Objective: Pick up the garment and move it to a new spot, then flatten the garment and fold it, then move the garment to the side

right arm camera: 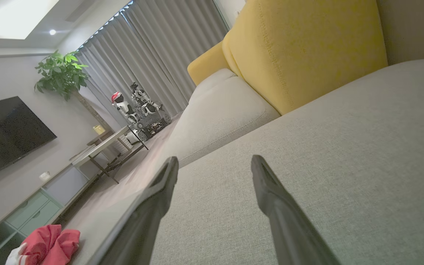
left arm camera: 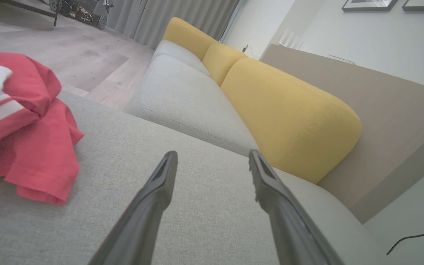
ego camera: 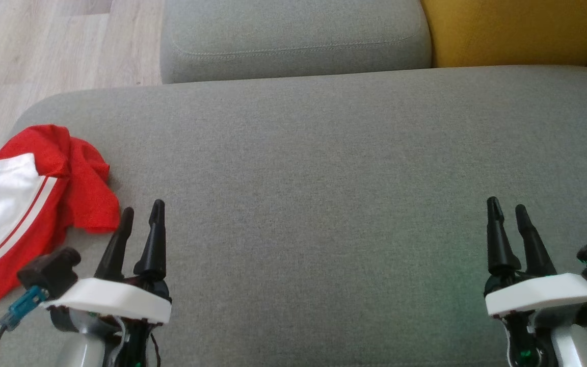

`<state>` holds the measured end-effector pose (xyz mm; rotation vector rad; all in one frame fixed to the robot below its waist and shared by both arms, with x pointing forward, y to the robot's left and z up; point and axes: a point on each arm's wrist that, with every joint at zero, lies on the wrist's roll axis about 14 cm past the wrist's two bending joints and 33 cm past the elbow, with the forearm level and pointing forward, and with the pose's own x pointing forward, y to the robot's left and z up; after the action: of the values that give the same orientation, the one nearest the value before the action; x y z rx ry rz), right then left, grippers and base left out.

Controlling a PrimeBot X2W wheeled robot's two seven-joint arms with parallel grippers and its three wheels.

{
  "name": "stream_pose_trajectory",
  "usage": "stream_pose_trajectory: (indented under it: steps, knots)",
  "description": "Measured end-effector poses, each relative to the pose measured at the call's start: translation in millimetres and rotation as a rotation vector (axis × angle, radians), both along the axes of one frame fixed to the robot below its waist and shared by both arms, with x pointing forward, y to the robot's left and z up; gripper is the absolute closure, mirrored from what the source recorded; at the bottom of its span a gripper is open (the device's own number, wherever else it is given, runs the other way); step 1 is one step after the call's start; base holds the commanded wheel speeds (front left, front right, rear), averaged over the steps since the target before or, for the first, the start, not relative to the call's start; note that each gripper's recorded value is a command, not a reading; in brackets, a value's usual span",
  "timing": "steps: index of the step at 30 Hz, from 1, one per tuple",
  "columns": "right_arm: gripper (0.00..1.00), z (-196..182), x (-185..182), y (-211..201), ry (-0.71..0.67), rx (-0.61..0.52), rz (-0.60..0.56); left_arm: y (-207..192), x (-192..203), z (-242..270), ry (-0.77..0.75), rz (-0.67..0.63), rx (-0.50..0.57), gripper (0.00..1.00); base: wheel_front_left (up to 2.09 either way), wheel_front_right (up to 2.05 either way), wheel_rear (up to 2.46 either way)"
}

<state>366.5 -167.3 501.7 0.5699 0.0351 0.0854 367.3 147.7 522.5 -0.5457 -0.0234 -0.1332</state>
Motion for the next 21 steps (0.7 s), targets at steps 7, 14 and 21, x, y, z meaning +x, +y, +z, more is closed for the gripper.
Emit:
stream_pose_trajectory:
  steps: [7, 14, 21]
  knots:
    - [0.00, 2, -1, 4, -0.014, -0.097, 0.020, -3, -1, 3, -0.022, -0.001, 0.110, 0.00, 0.00, 0.00, 0.00]
    - [0.00, 5, -1, 9, -0.037, -0.199, 0.037, -2, -4, 3, -0.043, 0.009, 0.226, 0.00, 0.00, 0.00, 0.00]
    - [0.00, 6, -2, 13, -0.054, -0.288, 0.054, -2, -5, 5, -0.068, 0.021, 0.316, 0.00, 0.00, 0.00, 0.00]
